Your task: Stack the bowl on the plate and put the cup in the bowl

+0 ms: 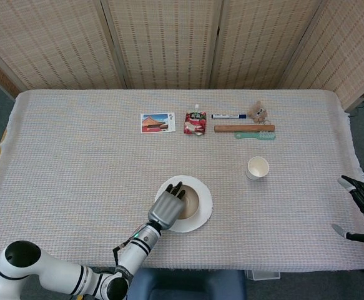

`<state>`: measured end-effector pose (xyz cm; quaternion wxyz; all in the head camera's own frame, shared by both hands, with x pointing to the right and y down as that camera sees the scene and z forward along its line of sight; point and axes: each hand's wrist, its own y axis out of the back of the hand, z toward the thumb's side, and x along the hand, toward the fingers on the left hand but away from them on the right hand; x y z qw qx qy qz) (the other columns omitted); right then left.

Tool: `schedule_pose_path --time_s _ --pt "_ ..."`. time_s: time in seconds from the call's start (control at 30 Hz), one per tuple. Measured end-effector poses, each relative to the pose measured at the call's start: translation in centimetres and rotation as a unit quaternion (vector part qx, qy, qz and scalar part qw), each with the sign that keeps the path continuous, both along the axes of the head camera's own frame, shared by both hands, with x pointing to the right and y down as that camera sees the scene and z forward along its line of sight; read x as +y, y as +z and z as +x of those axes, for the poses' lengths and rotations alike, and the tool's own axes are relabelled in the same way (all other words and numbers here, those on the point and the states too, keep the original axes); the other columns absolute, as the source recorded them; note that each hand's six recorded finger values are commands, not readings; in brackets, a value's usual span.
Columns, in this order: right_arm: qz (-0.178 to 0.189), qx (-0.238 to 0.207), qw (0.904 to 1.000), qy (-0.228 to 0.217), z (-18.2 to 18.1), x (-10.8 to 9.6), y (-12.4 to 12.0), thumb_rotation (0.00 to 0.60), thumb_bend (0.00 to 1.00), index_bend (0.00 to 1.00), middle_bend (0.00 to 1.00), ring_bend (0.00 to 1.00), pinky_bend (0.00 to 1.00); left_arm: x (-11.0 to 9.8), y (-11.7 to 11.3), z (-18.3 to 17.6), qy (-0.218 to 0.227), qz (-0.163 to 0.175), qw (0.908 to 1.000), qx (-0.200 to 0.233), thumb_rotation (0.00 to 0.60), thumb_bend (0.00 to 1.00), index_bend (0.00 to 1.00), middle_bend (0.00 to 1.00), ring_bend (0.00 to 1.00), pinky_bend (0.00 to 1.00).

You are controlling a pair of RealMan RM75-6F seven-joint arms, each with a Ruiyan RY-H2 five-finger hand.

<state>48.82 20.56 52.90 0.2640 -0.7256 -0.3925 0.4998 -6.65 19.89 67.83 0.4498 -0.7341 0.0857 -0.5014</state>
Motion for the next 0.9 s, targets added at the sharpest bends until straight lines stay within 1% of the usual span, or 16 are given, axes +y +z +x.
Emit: schedule_pose_path --time_s 0.13,0.4,0.67,0.9 --pt "0.000 0.000 1.0000 0.001 0.0 0.0 0.0 0.600 0.23 0.00 0.00 0.00 0.00 0.2 0.0 0.0 -0.001 -0.009 0.9999 0.006 0.600 0.36 0.62 0.23 0.00 0.19" --pt "0.000 0.002 1.0000 0.000 0.0 0.0 0.0 0.600 0.23 0.00 0.00 0.00 0.00 0.3 -0.2 -0.1 0.002 -0.012 0.9998 0.014 0.600 0.36 0.57 0.23 0.00 0.19" --pt "0.001 0.005 1.0000 0.001 0.0 0.0 0.1 0.600 0.23 0.00 0.00 0.00 0.00 0.3 -1.2 -0.1 -0.002 -0.010 0.9996 0.026 0.600 0.36 0.41 0.22 0.00 0.19" --pt "-0.001 0.009 1.0000 -0.001 -0.1 0.0 0.3 0.600 0.23 0.00 0.00 0.00 0.00 0.2 -2.7 -0.4 -0.012 -0.002 0.9992 0.038 0.600 0.36 0.33 0.22 0.00 0.19"
